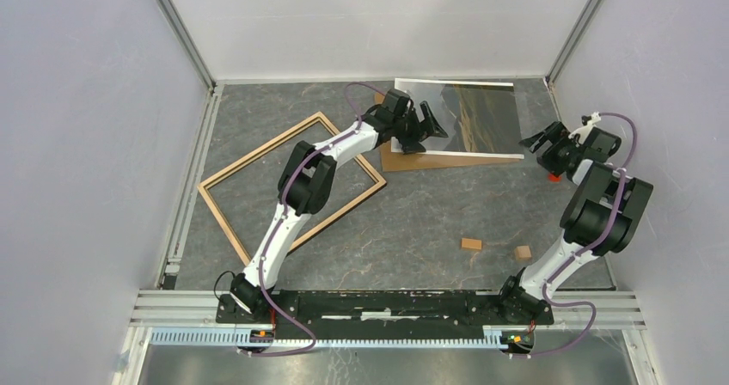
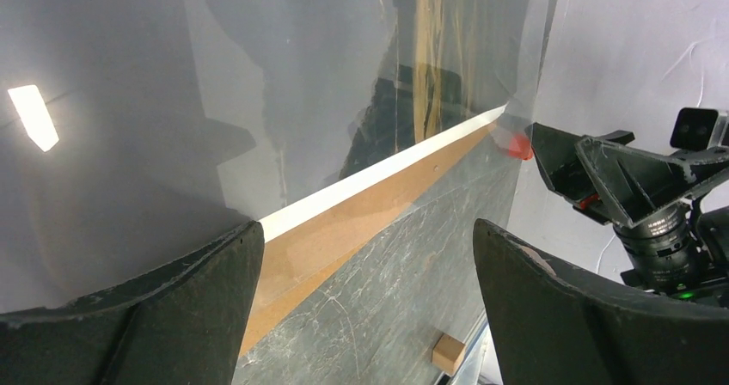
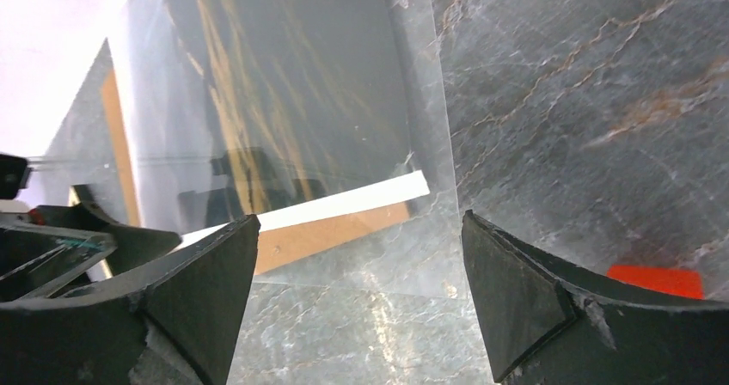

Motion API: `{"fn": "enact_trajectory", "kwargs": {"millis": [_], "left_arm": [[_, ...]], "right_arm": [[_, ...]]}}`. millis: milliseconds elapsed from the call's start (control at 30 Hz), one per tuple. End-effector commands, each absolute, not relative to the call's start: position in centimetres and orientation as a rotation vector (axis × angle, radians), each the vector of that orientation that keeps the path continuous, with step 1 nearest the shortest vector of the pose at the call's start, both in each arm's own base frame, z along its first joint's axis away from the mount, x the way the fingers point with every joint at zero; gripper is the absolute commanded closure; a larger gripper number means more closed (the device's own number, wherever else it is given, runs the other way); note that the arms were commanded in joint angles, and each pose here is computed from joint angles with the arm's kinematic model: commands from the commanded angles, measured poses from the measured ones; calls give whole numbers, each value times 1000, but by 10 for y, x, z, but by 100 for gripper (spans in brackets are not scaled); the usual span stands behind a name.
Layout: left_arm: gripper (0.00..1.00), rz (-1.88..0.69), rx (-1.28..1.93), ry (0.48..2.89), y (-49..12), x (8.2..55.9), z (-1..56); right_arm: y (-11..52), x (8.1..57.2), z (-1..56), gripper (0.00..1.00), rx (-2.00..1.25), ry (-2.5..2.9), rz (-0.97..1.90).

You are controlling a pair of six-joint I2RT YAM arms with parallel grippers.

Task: Put the photo into the frame

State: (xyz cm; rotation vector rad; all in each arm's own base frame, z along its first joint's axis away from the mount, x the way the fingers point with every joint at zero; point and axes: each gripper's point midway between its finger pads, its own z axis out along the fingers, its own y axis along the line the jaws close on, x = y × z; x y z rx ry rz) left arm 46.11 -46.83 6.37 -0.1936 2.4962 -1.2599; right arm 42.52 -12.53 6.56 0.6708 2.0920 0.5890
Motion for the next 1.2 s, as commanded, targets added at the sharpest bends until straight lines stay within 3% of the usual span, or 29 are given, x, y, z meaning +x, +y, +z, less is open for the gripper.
{"fn": "enact_trajectory", "kwargs": {"millis": [0,333,600,767,867,967,1100,1167], "left_arm": [[3,-1243,-176,2514,-463,464,63],[3,-1254,-179,2526,-464,461,62],[3,-1260,-178,2533,-467,457,61],[3,-1274,-157,2519,-469,455,71],[2,-1277,-133,2501,-468,455,84],[2,-1282,-99,2478,-467,453,103],[2,-1293,-33,2434,-462,446,144],[2,-1273,10,2409,-455,440,169]], "right_arm": [[-115,423,97,8,670,1980,706],[-93,414,114,9,765,1813,891],[-95,410,114,18,868,1689,902],[-102,417,113,39,873,1644,853],[-105,422,110,61,864,1629,814],[-110,424,105,70,871,1608,759],[-114,428,110,96,846,1579,718],[-116,430,115,100,826,1584,704]]}}
